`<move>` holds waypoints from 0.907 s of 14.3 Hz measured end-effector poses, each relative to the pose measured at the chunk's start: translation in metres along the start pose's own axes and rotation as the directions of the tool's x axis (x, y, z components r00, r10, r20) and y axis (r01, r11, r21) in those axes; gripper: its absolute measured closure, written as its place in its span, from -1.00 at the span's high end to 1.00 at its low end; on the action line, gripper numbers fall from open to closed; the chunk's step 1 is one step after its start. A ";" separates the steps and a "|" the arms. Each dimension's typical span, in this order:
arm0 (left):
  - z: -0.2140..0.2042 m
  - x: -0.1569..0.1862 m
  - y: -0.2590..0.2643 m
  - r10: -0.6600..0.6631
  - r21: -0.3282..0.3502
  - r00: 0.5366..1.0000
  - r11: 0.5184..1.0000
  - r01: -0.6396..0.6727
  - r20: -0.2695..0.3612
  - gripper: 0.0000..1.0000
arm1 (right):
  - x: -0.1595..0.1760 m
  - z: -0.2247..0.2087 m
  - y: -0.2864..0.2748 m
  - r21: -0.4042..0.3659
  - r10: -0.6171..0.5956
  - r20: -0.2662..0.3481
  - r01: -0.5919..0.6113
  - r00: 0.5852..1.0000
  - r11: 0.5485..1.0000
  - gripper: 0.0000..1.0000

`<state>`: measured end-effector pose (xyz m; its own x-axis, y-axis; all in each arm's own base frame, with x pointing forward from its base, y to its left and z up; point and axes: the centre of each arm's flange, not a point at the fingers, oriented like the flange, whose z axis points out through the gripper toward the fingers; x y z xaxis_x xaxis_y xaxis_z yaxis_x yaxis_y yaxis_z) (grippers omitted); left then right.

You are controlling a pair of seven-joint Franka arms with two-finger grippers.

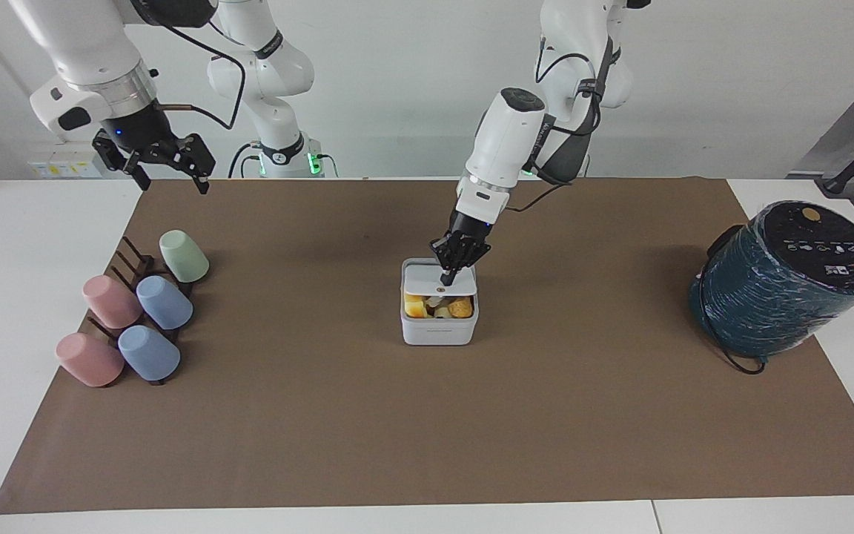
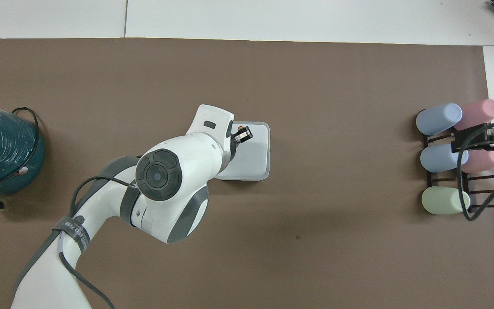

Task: Close trash can lid
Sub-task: 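Press the closed lid down with the left gripper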

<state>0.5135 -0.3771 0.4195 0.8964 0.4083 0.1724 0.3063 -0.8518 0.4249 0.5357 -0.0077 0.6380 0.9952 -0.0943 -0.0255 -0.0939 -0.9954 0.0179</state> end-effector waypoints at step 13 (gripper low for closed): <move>0.023 0.003 0.000 -0.006 -0.022 1.000 1.000 0.005 -0.021 -0.97 | 0.000 0.000 0.000 0.000 0.000 0.000 0.000 1.000 1.000 1.00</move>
<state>0.5237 -0.3838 0.3994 0.8877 0.4201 0.1884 0.3040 -0.8422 0.4453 0.5357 -0.0077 0.6380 0.9952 -0.0943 -0.0255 -0.0939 -0.9954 0.0179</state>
